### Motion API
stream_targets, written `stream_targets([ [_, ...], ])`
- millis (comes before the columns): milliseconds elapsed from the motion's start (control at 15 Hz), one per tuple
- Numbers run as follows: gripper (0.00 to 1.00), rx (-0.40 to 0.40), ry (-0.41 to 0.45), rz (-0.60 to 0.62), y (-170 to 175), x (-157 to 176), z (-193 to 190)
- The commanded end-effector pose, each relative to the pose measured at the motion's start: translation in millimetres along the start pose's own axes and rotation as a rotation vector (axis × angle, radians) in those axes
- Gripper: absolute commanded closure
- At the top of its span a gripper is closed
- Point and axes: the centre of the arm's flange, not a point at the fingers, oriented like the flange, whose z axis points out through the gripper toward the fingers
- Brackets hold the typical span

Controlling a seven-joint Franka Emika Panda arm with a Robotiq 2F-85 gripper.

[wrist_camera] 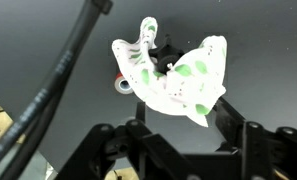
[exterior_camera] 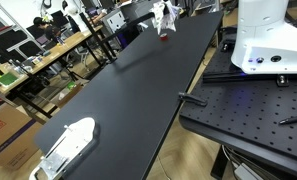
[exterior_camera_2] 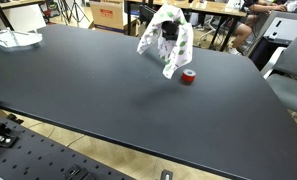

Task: Remove the white cloth from the black stand

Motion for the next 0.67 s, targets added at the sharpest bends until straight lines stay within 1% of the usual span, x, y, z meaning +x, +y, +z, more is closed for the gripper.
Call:
stream_targets([
  [0,0.0,0.015,0.013,-0.004,7.2,11.8,7.8],
  [333,0.0,0.032,0.0,-0.027,7.9,12.6,24.5],
  [400,0.25,0.032,-0.003,-0.032,7.7,12.7,26.9],
  [467,0.25,0.034,-0.009,-0.037,7.3,12.4,29.4],
  [533,0.32,0.035,-0.014,-0.041,6.9,12.3,31.4],
  [600,0.4,0.036,-0.019,-0.045,6.3,12.0,32.9],
])
